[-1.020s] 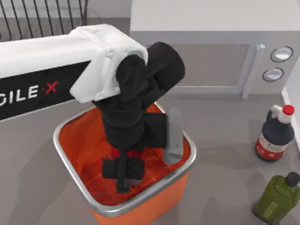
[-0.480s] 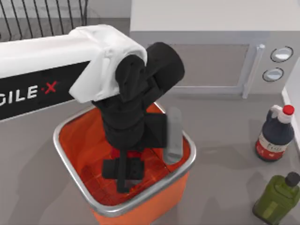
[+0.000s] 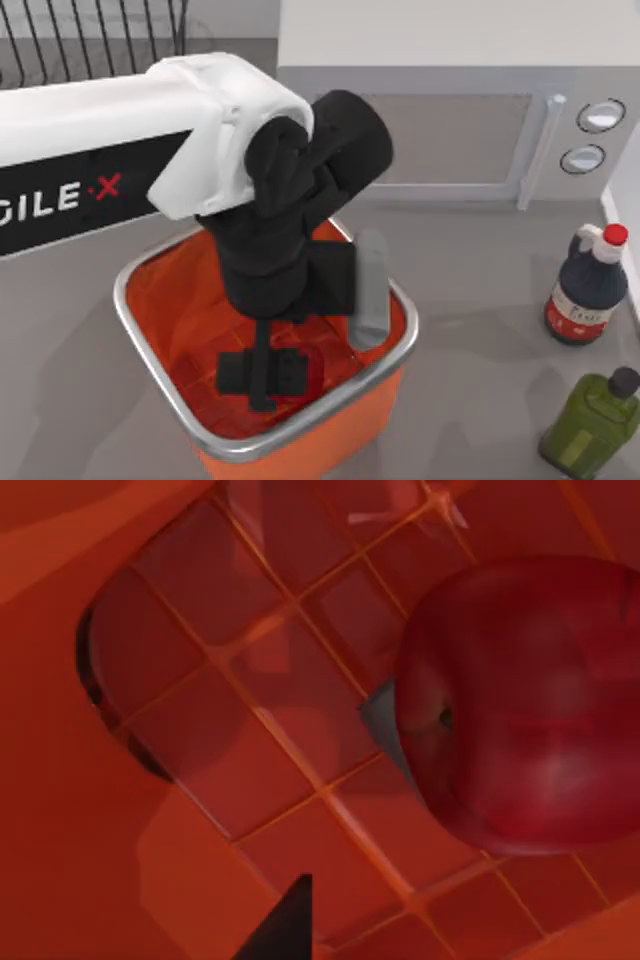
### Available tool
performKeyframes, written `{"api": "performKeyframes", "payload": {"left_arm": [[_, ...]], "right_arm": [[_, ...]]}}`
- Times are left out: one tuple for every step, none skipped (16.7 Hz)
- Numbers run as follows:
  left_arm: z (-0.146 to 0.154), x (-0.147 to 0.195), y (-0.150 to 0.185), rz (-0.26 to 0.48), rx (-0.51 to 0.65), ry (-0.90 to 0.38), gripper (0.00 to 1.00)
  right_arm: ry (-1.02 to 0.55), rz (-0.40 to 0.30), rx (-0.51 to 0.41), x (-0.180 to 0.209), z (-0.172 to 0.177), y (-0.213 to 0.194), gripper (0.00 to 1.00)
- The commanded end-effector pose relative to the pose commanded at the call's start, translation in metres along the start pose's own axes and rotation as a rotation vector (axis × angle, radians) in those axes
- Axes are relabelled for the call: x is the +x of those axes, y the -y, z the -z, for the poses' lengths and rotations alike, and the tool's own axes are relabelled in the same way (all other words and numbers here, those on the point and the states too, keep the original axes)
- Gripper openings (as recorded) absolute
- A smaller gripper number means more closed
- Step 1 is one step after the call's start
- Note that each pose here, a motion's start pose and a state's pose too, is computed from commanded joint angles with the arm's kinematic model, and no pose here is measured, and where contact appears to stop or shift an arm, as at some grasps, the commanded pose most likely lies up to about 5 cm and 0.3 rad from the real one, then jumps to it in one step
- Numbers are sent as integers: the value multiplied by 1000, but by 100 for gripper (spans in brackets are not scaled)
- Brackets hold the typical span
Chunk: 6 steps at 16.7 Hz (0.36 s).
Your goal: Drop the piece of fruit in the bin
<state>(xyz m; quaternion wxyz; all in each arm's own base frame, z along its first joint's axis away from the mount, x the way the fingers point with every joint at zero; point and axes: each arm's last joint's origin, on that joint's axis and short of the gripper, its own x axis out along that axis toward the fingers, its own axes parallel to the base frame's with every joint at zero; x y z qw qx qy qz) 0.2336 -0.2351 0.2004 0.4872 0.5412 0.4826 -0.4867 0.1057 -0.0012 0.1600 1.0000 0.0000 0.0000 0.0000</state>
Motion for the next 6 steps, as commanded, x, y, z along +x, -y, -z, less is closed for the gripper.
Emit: {"api": "performKeyframes", "payload": {"left_arm": [[0, 0, 0, 0, 0, 0, 100], [0, 0, 0, 0, 0, 0, 100], [0, 0, 0, 0, 0, 0, 100], [0, 0, 0, 0, 0, 0, 100], [0, 0, 0, 0, 0, 0, 100], [0, 0, 0, 0, 0, 0, 100]], "right_arm": [[0, 0, 0, 0, 0, 0, 100], [0, 0, 0, 0, 0, 0, 100], [0, 0, 0, 0, 0, 0, 100], [0, 0, 0, 0, 0, 0, 100], [0, 0, 0, 0, 0, 0, 100], [0, 0, 0, 0, 0, 0, 100]]}}
